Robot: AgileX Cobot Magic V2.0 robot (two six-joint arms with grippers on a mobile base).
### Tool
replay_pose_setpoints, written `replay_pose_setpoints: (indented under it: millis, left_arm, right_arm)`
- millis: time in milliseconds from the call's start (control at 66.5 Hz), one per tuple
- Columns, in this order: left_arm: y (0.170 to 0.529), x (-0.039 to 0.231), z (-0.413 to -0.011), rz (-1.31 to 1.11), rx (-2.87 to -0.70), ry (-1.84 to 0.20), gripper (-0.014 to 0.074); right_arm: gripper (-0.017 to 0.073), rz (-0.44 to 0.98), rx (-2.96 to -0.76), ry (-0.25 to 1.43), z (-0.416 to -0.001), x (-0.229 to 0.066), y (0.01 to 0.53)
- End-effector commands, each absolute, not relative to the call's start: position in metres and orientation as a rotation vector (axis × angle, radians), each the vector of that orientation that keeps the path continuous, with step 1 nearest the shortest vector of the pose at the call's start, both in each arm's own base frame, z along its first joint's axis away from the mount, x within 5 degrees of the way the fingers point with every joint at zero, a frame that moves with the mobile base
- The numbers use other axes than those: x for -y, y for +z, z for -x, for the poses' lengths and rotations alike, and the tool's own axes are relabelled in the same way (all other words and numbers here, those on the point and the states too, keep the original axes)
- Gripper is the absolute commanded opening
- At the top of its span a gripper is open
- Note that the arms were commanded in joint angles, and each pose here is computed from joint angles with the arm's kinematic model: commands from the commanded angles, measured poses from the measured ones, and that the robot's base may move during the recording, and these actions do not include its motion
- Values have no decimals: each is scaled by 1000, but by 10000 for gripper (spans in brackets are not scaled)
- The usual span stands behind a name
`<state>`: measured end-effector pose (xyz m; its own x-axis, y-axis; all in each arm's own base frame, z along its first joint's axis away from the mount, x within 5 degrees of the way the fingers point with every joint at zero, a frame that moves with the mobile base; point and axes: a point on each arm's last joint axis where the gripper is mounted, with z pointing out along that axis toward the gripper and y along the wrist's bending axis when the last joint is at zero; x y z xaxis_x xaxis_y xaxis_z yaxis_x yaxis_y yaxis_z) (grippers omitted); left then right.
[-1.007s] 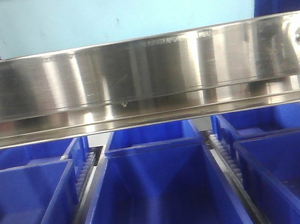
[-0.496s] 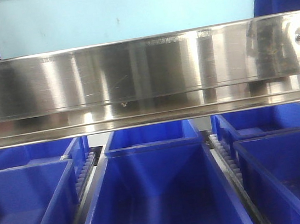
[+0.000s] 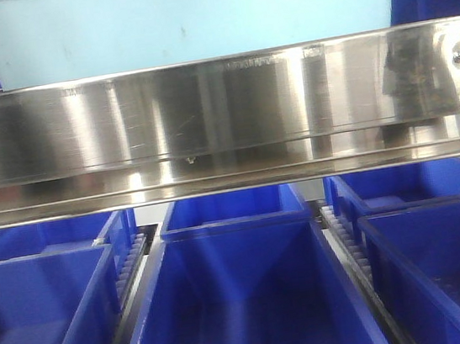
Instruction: Move two blue bins to right shelf middle
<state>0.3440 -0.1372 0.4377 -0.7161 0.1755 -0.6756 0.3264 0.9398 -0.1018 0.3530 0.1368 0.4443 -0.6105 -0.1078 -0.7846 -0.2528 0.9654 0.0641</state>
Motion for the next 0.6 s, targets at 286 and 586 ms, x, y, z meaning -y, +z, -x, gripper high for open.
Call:
replay_pose_setpoints:
  millis: [286, 586]
  left_arm:
    - [445, 132, -337, -378, -2389, -229, -111]
    - [444, 131, -338, -378, -2389, -216, -28]
  right_arm:
    - [-151, 269, -2347, 113, -346, -125, 439]
    - [-31, 269, -2369, 106, -344, -125, 438]
